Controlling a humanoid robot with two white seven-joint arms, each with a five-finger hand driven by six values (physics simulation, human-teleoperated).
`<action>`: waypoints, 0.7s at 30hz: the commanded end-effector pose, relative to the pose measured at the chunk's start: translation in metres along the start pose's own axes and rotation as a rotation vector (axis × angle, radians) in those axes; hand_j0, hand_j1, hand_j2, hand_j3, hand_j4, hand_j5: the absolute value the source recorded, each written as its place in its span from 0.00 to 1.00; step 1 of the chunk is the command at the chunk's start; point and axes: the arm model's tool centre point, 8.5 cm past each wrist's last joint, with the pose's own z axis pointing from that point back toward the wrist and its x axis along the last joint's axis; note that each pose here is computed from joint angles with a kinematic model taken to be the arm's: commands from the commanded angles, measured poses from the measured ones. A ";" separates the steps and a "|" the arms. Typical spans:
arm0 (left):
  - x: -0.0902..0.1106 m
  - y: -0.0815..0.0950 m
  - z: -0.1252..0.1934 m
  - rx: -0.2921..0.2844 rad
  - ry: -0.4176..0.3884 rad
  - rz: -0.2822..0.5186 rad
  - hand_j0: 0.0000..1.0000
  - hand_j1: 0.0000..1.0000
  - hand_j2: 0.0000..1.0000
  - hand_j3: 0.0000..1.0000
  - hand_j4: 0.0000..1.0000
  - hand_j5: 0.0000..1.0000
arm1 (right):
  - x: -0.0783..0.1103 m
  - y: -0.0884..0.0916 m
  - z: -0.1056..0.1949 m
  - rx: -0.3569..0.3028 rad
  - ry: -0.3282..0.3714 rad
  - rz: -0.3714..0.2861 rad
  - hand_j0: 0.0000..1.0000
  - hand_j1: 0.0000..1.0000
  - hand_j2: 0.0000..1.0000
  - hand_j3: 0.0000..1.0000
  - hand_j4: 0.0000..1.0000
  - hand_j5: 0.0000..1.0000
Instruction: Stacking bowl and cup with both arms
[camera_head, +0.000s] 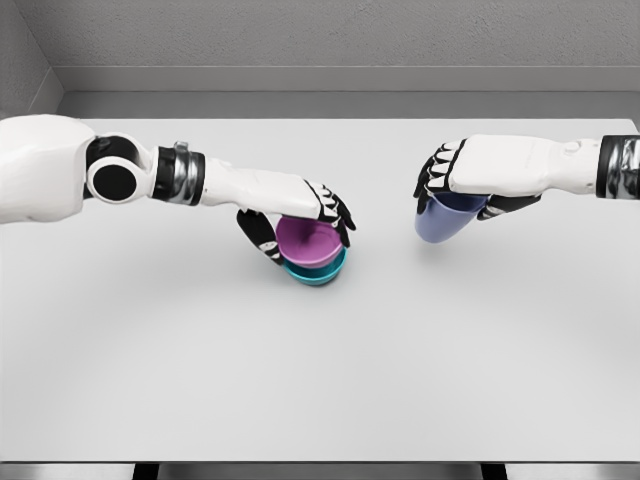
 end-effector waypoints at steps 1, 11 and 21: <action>0.000 0.002 -0.003 0.002 -0.002 0.004 0.77 0.77 0.77 0.77 0.77 0.77 | 0.000 -0.001 0.000 -0.004 0.001 -0.005 0.64 0.64 0.64 0.64 0.64 0.64; -0.001 0.003 -0.004 0.002 0.002 0.002 0.78 0.78 0.78 0.78 0.78 0.78 | 0.001 -0.002 0.000 -0.006 -0.004 0.000 0.64 0.64 0.64 0.64 0.64 0.64; -0.001 0.003 -0.004 0.001 0.001 0.003 1.00 1.00 1.00 1.00 1.00 1.00 | 0.004 -0.008 -0.001 -0.012 -0.012 0.016 0.64 0.64 0.64 0.64 0.64 0.64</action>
